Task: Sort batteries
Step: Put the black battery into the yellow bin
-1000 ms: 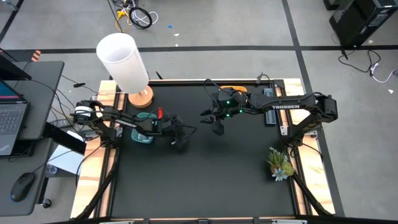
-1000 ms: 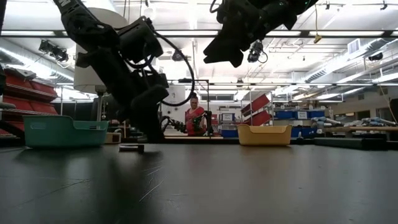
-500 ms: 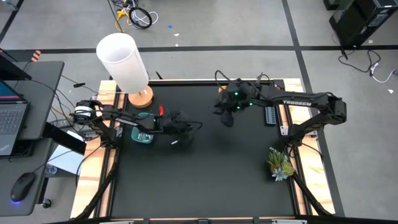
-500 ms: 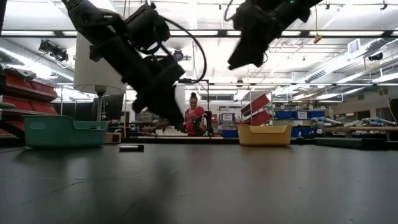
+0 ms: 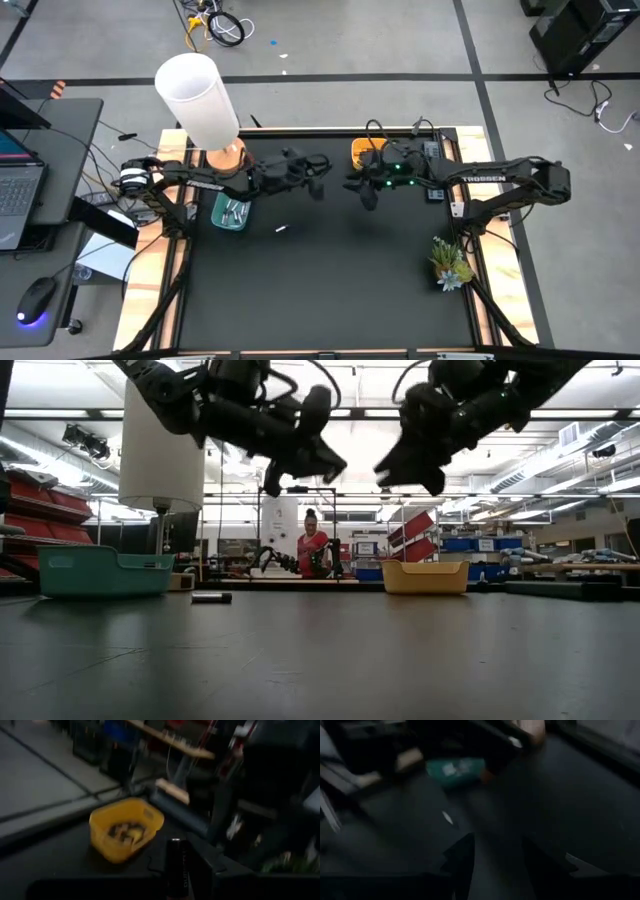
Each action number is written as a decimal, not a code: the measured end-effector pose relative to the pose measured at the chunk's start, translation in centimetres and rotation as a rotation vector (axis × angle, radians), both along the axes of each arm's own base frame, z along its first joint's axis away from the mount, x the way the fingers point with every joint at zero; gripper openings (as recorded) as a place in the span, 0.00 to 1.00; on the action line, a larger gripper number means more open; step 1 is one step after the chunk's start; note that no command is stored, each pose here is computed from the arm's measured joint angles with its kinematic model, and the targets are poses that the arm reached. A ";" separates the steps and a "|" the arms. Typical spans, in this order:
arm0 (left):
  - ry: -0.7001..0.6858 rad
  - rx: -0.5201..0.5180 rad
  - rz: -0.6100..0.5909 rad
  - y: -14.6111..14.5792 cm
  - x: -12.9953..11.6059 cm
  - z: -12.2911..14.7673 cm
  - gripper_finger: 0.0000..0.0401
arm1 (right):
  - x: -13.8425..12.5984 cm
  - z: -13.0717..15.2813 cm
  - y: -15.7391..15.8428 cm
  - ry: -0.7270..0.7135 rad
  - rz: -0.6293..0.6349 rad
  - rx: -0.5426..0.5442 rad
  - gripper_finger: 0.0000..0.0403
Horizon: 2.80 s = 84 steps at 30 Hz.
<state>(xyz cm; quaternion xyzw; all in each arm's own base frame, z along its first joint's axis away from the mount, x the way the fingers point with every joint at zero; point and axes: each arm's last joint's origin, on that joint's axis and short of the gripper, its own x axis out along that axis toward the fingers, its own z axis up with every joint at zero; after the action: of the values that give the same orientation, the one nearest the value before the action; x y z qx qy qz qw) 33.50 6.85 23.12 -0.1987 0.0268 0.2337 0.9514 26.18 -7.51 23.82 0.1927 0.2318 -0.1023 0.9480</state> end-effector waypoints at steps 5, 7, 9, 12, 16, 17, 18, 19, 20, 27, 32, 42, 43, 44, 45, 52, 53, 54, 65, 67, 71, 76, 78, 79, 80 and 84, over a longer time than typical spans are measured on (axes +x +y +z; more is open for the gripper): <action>-0.146 0.027 0.007 0.5 0.5 2.4 0.14 | 1.4 -0.3 -0.2 -0.140 -0.028 -0.006 0.43; -0.158 0.040 0.003 0.5 0.7 3.0 0.14 | 2.0 -0.4 -0.4 -0.189 -0.035 -0.002 0.44; -0.161 0.057 -0.002 0.5 0.9 3.4 0.14 | 2.4 -0.5 -0.5 -0.229 -0.043 0.012 0.45; -0.174 0.075 -0.003 0.6 1.0 4.0 0.14 | 2.8 -0.6 -0.6 -0.266 -0.050 0.024 0.46; -0.174 0.078 -0.003 0.6 1.0 4.0 0.14 | 2.9 -0.3 -0.7 -0.297 -0.049 0.015 0.46; -0.175 0.078 -0.003 0.6 1.0 4.0 0.14 | 2.9 -0.3 -0.7 -0.300 -0.051 0.014 0.46; -0.176 0.078 -0.003 0.6 1.1 4.1 0.14 | 2.9 -0.2 -0.8 -0.310 -0.053 0.011 0.46; -0.176 0.078 -0.003 0.6 1.1 4.1 0.14 | 2.9 -0.1 -0.9 -0.320 -0.055 0.007 0.46; -0.176 0.078 -0.004 0.5 1.1 4.1 0.14 | 2.9 0.0 -1.0 -0.328 -0.058 0.004 0.46; -0.207 0.084 -0.007 0.5 1.0 4.4 0.14 | 2.8 0.3 -1.5 -0.357 -0.069 -0.025 0.46; -0.222 0.087 -0.006 0.5 1.0 4.5 0.14 | 2.8 0.8 -1.6 -0.403 -0.061 -0.047 0.45; -0.227 0.087 -0.010 0.5 1.0 4.6 0.14 | 3.1 1.9 -1.6 -0.457 -0.044 -0.074 0.41; -0.231 0.087 -0.014 0.5 1.0 4.6 0.14 | 3.2 2.1 -1.7 -0.459 -0.039 -0.087 0.40; -0.235 0.088 -0.016 0.5 1.0 4.6 0.14 | 3.3 2.4 -1.7 -0.462 -0.036 -0.098 0.39; -0.242 0.090 -0.016 0.5 1.0 4.7 0.14 | 3.3 2.5 -1.7 -0.462 -0.034 -0.109 0.38; -0.258 0.096 -0.026 0.4 1.0 4.9 0.14 | 3.5 2.9 -1.9 -0.425 -0.026 -0.131 0.27; -0.257 0.097 -0.030 0.4 1.1 4.9 0.14 | 3.5 2.9 -1.9 -0.425 -0.027 -0.133 0.25; -0.256 0.099 -0.033 0.4 1.1 4.9 0.14 | 3.5 2.9 -2.0 -0.425 -0.028 -0.131 0.22; -0.219 0.020 -0.037 0.5 1.1 4.2 0.33 | 3.3 2.1 -2.5 -0.356 -0.058 -0.105 0.14; -0.222 0.016 -0.031 0.5 1.1 4.2 0.43 | 3.3 2.1 -2.6 -0.348 -0.062 -0.100 0.14; -0.215 0.026 -0.019 0.5 1.0 4.4 0.56 | 3.2 1.9 -2.6 -0.326 -0.065 -0.089 0.14; -0.145 0.027 0.013 0.4 0.0 5.0 0.56 | 2.6 1.2 -3.5 -0.233 -0.160 -0.088 0.14; -0.097 0.026 0.016 0.4 -0.3 4.9 0.54 | 2.2 0.8 -4.2 -0.187 -0.203 -0.085 0.14; -0.076 0.023 0.016 0.4 -0.4 4.9 0.54 | 1.9 0.5 -4.6 -0.153 -0.232 -0.083 0.14; -0.059 0.018 0.015 0.3 -0.6 4.9 0.53 | 1.7 0.1 -4.9 -0.113 -0.263 -0.082 0.14; 0.079 -0.061 -0.043 -0.1 -1.2 4.0 0.52 | 0.3 -1.3 -6.4 0.041 -0.374 -0.065 0.14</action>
<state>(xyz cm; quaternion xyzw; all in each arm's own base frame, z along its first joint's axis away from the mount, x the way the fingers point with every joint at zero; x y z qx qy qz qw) 32.27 6.76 27.09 -0.2177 0.0757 0.2198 0.9479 26.53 -13.94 22.52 0.1998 0.2077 -0.2882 0.9132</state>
